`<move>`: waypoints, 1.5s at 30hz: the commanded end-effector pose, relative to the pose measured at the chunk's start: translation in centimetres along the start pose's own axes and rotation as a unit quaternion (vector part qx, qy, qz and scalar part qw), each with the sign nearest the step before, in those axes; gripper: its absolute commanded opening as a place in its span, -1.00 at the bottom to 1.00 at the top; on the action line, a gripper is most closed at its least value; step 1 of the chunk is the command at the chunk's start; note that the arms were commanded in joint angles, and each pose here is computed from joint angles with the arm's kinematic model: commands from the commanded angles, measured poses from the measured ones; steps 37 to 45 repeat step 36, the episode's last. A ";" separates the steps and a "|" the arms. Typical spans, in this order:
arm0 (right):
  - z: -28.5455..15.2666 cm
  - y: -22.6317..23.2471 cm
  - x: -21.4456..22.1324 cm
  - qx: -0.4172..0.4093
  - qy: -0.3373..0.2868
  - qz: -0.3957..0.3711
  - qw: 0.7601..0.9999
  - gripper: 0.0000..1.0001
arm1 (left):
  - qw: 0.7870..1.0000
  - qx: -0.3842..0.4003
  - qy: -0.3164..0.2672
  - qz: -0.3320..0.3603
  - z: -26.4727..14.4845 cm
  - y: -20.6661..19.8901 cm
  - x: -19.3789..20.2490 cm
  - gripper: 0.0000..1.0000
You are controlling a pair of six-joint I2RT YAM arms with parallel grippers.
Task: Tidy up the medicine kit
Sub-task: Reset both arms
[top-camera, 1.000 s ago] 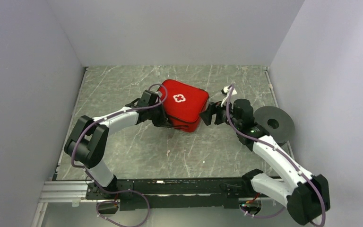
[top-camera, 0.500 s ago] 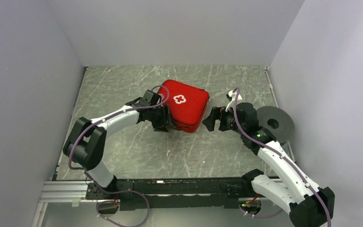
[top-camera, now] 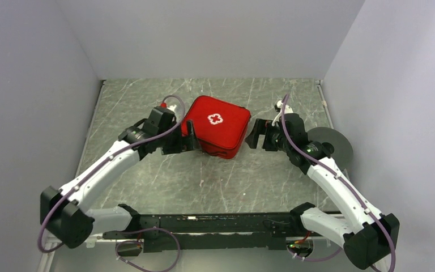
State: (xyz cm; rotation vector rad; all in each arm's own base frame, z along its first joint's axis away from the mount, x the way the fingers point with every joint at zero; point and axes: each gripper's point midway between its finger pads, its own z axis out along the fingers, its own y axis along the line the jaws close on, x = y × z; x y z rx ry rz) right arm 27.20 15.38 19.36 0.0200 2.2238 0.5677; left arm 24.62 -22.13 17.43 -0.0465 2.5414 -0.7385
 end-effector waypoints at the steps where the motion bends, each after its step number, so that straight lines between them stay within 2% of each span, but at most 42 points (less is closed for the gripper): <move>1: -0.9 0.1 -1.2 0.010 -0.019 0.020 1.000 1.00 | 0.995 -0.045 -0.077 0.051 -4.8 1.2 -2.3 0.99; 7: -2.4 -2.0 -3.1 0.069 -0.071 0.014 0.995 1.00 | 0.983 -0.078 -0.139 0.092 -8.7 2.9 -3.1 0.99; 12: -2.9 -3.4 -3.4 0.118 -0.070 0.022 0.990 1.00 | 0.972 -0.067 -0.190 0.119 -11.5 3.1 -3.3 0.99; 18: -2.8 -3.4 -2.7 0.114 -0.058 0.017 0.992 1.00 | 0.958 -0.061 -0.244 0.141 -13.9 3.8 -3.3 0.99; 33: -3.7 -2.7 -2.4 0.079 -0.072 -0.003 0.994 1.00 | 0.959 -0.064 -0.242 0.136 -13.8 4.9 -1.9 0.99; 45: -3.8 -3.3 -2.4 0.099 -0.070 0.001 0.993 1.00 | 0.959 -0.065 -0.243 0.132 -13.7 5.0 -2.0 0.99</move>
